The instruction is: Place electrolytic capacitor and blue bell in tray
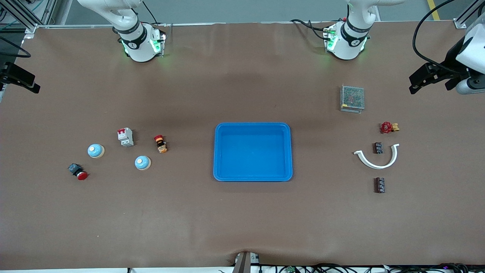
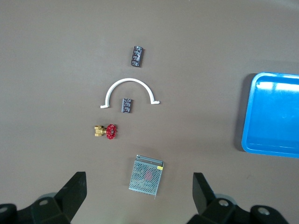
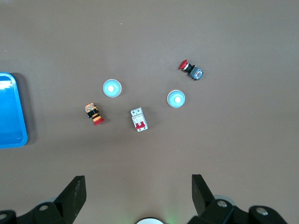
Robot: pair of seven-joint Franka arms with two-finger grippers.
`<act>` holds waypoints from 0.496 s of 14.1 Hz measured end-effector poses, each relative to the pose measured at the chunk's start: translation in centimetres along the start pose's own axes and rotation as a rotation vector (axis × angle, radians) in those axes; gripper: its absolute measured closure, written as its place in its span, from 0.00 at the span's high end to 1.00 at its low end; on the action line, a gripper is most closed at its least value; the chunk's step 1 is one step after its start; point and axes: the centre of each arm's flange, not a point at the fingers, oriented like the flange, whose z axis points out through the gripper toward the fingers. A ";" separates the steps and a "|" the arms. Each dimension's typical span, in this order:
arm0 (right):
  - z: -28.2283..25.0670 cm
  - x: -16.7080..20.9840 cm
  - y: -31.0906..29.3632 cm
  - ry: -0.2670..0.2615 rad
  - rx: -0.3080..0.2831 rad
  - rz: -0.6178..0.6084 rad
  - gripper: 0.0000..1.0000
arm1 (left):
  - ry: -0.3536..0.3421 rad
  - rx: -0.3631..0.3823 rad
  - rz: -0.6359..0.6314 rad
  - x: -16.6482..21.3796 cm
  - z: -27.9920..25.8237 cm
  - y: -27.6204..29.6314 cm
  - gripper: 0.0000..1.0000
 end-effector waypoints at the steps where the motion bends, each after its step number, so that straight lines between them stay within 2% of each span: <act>1: 0.0 0.0 0.0 0.000 0.000 0.000 1.00 | -0.005 0.001 0.000 -0.1 0.0 0.0 1.00; 7: 0.0 0.1 0.0 0.004 0.000 0.000 1.00 | -0.044 0.007 -0.011 0.1 1.2 -0.5 1.00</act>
